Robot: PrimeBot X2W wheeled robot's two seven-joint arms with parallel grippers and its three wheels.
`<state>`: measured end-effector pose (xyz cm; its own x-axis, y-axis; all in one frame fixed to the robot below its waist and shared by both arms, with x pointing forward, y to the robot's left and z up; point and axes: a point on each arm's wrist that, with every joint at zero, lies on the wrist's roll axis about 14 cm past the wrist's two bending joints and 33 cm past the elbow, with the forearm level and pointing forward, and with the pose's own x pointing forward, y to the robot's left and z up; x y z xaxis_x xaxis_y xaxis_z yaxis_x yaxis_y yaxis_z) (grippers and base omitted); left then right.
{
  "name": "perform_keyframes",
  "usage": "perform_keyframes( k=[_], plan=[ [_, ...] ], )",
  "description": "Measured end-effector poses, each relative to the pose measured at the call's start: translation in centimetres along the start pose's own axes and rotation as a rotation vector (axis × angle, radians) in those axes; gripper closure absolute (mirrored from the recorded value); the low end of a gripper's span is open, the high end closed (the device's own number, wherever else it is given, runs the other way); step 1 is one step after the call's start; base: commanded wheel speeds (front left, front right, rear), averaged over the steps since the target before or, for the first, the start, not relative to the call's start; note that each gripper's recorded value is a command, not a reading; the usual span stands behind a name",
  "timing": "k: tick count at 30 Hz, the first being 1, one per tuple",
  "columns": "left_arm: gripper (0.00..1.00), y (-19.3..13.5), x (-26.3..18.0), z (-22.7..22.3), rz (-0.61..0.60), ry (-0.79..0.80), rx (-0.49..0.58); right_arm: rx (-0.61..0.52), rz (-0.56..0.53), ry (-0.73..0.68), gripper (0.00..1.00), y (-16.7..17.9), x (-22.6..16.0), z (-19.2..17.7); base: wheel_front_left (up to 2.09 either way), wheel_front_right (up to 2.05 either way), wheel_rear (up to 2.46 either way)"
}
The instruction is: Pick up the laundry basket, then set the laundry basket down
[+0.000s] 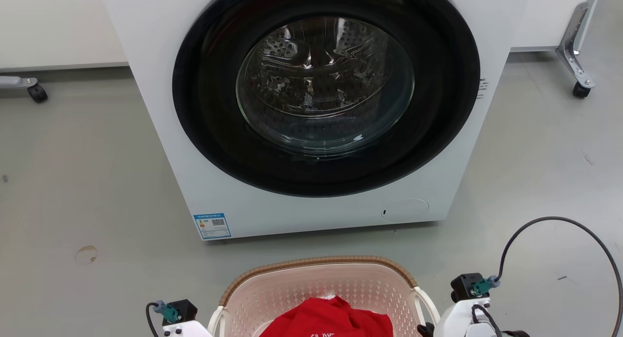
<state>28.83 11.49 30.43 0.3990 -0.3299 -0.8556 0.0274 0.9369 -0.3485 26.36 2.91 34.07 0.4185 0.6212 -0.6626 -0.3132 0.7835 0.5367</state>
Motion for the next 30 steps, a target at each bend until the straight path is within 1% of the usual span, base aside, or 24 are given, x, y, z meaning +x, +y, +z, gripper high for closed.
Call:
perform_keyframes(
  k=[8, 17, 22, 30],
  plan=[
    [1.0, 0.3, 0.7, 0.3, 0.008, -0.002, -0.003, 0.014, 0.002, 0.007, 1.0, -0.4, 0.6, 0.0, 0.0, 0.0, 0.0],
    [1.0, 0.2, 2.4, 3.2, 0.012, -0.049, 0.002, -0.001, -0.005, -0.027, 1.0, -1.8, 2.1, 3.0, 0.0, 0.0, 0.0],
    [1.0, 0.2, 3.8, 3.7, 0.01, -0.031, 0.005, 0.018, -0.016, -0.016, 1.0, -3.0, 3.1, 3.3, 0.0, 0.0, 0.0],
    [1.0, -0.3, 7.0, 5.6, 0.006, -0.022, 0.051, 0.032, -0.048, 0.007, 1.0, -6.0, 5.0, 3.9, 0.0, 0.0, 0.0]
  ],
)
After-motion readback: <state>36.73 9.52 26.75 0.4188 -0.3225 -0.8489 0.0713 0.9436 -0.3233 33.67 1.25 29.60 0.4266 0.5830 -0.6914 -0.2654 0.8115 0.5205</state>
